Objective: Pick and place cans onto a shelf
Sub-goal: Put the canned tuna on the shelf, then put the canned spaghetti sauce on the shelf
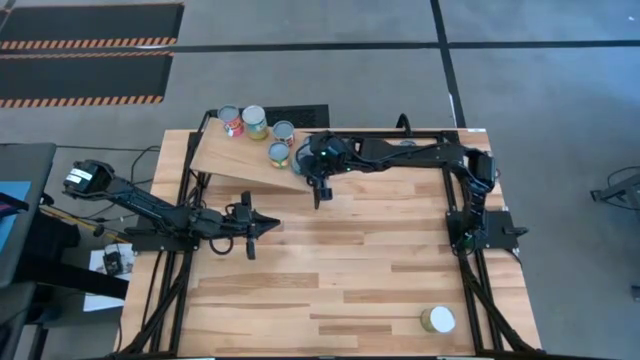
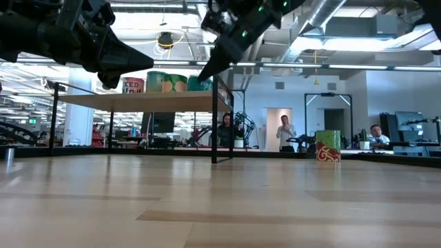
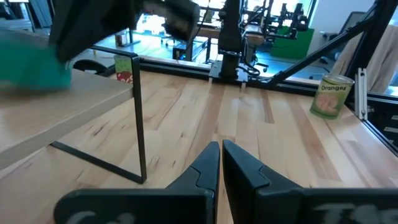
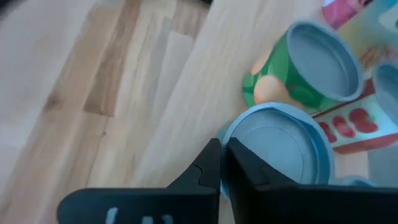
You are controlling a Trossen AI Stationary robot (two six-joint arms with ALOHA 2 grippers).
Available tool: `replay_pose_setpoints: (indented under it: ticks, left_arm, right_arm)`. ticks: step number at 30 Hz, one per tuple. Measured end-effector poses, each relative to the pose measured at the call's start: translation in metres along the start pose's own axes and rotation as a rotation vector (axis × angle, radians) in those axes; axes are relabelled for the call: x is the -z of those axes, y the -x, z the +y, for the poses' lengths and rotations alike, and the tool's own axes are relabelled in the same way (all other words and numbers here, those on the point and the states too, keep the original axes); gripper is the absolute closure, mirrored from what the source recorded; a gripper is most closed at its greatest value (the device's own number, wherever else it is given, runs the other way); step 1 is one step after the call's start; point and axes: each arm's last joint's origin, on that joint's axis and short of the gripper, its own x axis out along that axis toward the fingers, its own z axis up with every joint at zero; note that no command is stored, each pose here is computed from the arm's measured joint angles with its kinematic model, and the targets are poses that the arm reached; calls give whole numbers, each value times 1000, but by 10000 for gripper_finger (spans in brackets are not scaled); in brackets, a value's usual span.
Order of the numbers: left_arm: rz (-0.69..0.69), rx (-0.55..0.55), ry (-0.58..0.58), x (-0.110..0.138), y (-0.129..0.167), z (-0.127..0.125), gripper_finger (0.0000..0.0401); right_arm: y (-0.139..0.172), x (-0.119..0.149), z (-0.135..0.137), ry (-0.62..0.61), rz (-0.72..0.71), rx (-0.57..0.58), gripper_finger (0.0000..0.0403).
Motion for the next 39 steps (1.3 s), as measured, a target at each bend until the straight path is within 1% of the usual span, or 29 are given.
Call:
replay_pose_setpoints:
  ticks: [9,21,26,29,32,36,38,39]
  left_arm:
    - [4,0,-2,0,0,0,392]
    - [3,1,-3,0,0,0,392]
    - [14,-1,-9,1,0,0,392]
    - [21,-3,-12,2,0,0,392]
    - [22,-3,-13,2,0,0,392]
    - [23,-2,-14,2,0,0,392]
    - [25,4,-14,3,0,0,392]
    - [25,4,-14,3,0,0,392]
  right_arm:
    - [-6,2,1,-8,9,1,338]
    - [-6,1,0,-26,-5,8,269]
    - [4,-5,1,-21,-33,18,259]
    - [17,-12,2,-14,-50,53,268]
    - [34,-21,7,19,-63,92,292]
    - [58,-34,20,51,-156,66,353]
    - [67,-34,28,68,-220,35,386]
    - [69,-32,32,71,-254,17,392]
